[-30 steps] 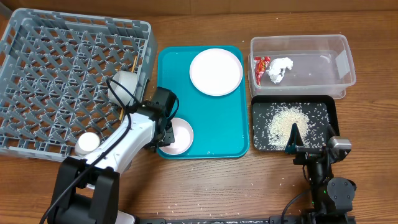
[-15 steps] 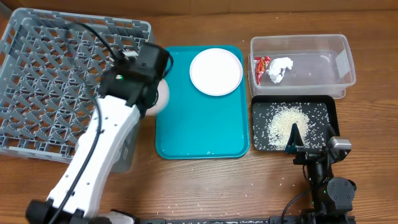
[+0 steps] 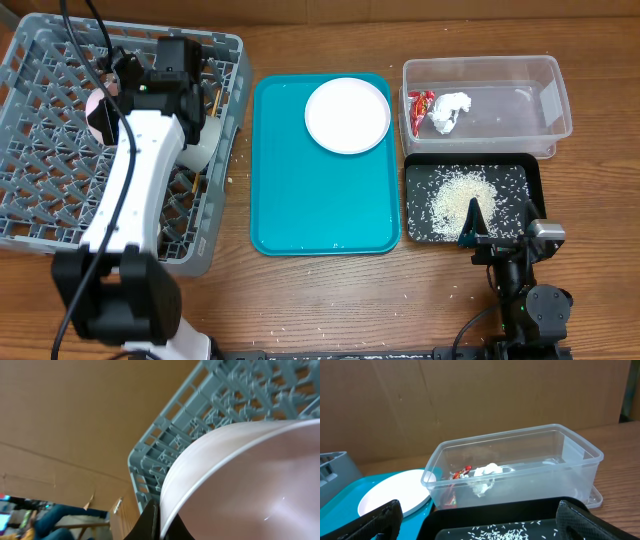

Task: Sort waste into correct bins and load items into the dishwasher
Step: 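Lift the pink bowl and set it into the dish rack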

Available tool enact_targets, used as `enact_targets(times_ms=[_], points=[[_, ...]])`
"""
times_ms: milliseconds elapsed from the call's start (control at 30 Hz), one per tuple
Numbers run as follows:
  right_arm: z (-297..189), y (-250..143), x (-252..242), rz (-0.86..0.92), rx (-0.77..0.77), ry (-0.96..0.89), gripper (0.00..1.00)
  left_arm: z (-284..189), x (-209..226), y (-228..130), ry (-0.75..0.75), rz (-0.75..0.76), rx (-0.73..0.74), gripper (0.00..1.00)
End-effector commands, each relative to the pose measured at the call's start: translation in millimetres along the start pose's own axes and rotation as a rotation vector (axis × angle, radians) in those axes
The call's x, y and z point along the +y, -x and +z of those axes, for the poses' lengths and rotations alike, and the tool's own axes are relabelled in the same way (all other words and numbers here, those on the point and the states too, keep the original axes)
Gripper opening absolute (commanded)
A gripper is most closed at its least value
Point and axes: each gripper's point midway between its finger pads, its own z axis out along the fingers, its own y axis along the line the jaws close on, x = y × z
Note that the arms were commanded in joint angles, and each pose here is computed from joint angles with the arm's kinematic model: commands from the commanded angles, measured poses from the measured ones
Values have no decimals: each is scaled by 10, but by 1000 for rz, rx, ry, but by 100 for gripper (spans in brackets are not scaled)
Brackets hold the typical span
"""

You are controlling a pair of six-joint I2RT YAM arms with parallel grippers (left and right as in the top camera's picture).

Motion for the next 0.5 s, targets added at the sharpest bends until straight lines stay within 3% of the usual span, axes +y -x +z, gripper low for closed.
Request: enact_targets(times_ms=[0, 167, 400, 467], points=[[2, -22, -12, -3, -1, -2, 100, 278, -288, -104, 21, 97, 53, 4], [2, -22, -14, -3, -1, -3, 100, 444, -551, -149, 82, 211, 51, 4], [2, -22, -13, -3, -1, -3, 100, 394, -689, -157, 70, 260, 38, 4], [2, -22, -12, -3, -1, -2, 100, 368, -529, -47, 176, 265, -2, 4]])
